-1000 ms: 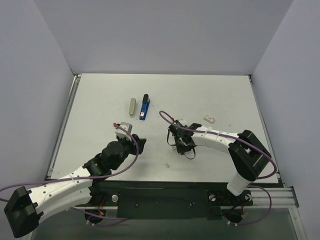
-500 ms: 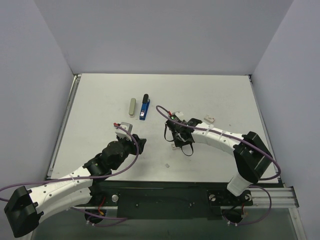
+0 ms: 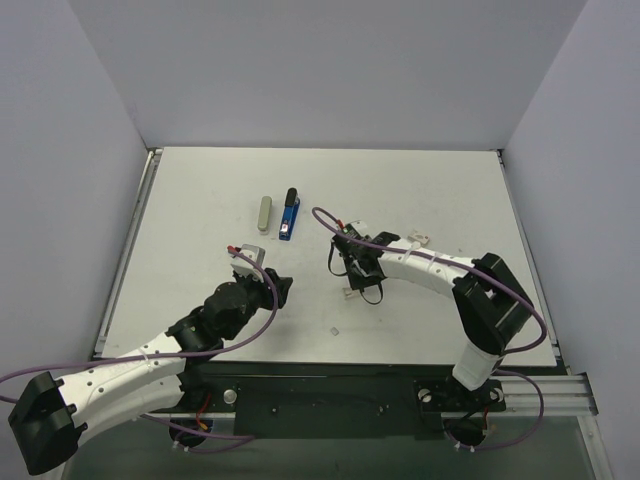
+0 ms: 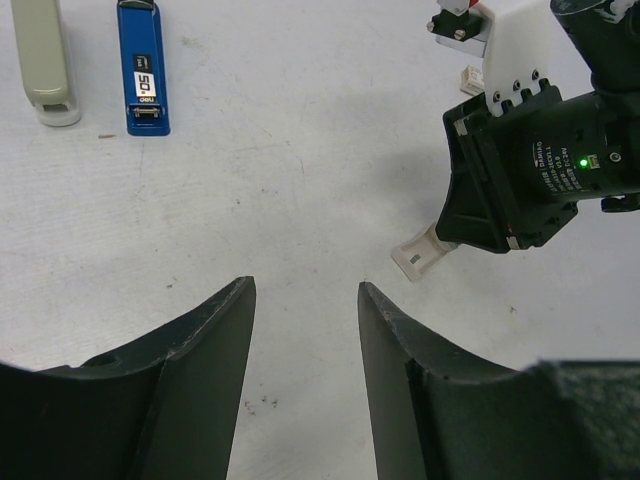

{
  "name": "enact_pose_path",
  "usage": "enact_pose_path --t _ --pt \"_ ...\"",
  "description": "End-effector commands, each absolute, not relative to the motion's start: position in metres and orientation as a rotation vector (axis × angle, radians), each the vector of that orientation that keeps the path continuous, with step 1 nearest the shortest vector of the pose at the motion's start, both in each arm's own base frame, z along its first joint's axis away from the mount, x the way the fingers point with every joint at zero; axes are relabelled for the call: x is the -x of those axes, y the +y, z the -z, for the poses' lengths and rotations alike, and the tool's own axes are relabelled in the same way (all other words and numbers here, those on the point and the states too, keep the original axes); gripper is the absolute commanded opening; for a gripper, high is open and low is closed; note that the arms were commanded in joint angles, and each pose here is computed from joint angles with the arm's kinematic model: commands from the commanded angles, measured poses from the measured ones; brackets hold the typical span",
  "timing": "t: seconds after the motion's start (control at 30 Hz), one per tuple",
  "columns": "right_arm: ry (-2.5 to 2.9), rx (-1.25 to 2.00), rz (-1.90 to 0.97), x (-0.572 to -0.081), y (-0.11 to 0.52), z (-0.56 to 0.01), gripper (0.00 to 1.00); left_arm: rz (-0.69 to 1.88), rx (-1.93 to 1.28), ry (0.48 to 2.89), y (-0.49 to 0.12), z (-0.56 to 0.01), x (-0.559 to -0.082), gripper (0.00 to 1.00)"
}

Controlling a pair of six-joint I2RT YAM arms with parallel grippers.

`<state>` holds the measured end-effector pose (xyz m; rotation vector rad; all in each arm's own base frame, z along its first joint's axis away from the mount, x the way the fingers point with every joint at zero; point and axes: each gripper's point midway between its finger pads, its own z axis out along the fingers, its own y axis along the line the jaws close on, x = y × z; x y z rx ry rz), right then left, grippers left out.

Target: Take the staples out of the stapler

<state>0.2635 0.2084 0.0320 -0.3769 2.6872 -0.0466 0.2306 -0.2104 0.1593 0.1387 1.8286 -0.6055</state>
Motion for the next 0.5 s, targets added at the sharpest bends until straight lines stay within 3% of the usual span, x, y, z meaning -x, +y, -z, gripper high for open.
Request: enact_pose_path --t 0.0,0.47 --pt "2.664 0.38 0.01 -0.2733 0.2187 -0.0408 0.05 0.638 -0.104 1.778 -0.2133 -0.1756 -0.2356 0.56" --pt "2.671 0.38 0.008 -0.2725 0.2191 -0.0333 0.06 0.64 -0.099 1.779 -0.2123 -0.1754 -0.2359 0.56"
